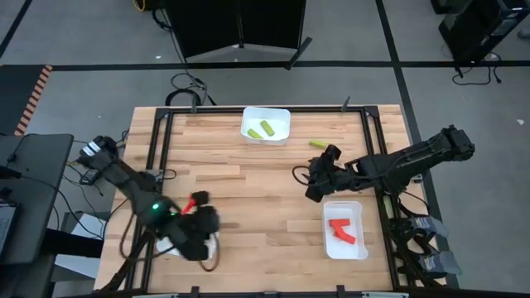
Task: Sort blocks
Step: Put the brown block into the bottom left white bin, then put the green block into the top center white bin
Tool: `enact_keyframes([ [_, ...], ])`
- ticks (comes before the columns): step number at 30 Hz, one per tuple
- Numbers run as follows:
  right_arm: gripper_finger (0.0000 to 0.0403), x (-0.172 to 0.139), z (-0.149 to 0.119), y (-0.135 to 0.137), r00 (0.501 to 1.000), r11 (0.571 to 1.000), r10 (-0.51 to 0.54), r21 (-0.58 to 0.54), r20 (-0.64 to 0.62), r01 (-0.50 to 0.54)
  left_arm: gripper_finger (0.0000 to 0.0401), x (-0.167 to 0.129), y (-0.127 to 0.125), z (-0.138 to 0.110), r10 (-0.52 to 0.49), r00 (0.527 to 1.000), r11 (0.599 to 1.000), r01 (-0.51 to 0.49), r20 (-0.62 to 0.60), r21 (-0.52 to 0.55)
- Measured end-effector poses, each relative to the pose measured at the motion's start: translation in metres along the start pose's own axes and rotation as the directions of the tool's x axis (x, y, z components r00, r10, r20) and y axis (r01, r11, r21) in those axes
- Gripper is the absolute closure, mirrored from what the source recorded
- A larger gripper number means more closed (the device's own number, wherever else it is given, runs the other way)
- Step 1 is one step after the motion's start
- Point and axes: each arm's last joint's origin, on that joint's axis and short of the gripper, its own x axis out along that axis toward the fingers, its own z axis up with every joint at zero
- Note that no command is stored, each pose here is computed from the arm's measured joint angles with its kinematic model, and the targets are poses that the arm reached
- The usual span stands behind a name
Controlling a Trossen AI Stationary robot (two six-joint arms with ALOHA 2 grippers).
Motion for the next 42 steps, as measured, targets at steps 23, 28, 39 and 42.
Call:
enact_keyframes([
  [23, 0.0147, 0.046, 0.02, -0.078, 0.987, 0.984, 0.074, 0.169, -0.142, -0.049, 0.0147, 0.032, -0.017, -0.095, -0.015, 0.954, 0.983, -0.04, -0.298, -0.177],
  [28, 0.014, 0.058, 0.015, -0.104, 0.972, 0.981, 0.061, 0.191, -0.225, -0.018, 0.0101, 0.012, -0.02, -0.072, 0.026, 0.987, 0.988, -0.05, -0.159, -0.147],
  [39, 0.0141, 0.124, -0.019, -0.138, 0.842, 0.993, 0.025, 0.11, -0.54, 0.041, 0.0107, -0.055, -0.029, -0.021, 0.216, 0.893, 0.976, -0.185, 0.395, -0.114],
  [42, 0.0143, 0.138, -0.026, -0.145, 0.815, 0.994, 0.01, 0.094, -0.58, 0.055, 0.0111, -0.071, -0.033, -0.019, 0.237, 0.844, 0.972, -0.211, 0.482, -0.109],
])
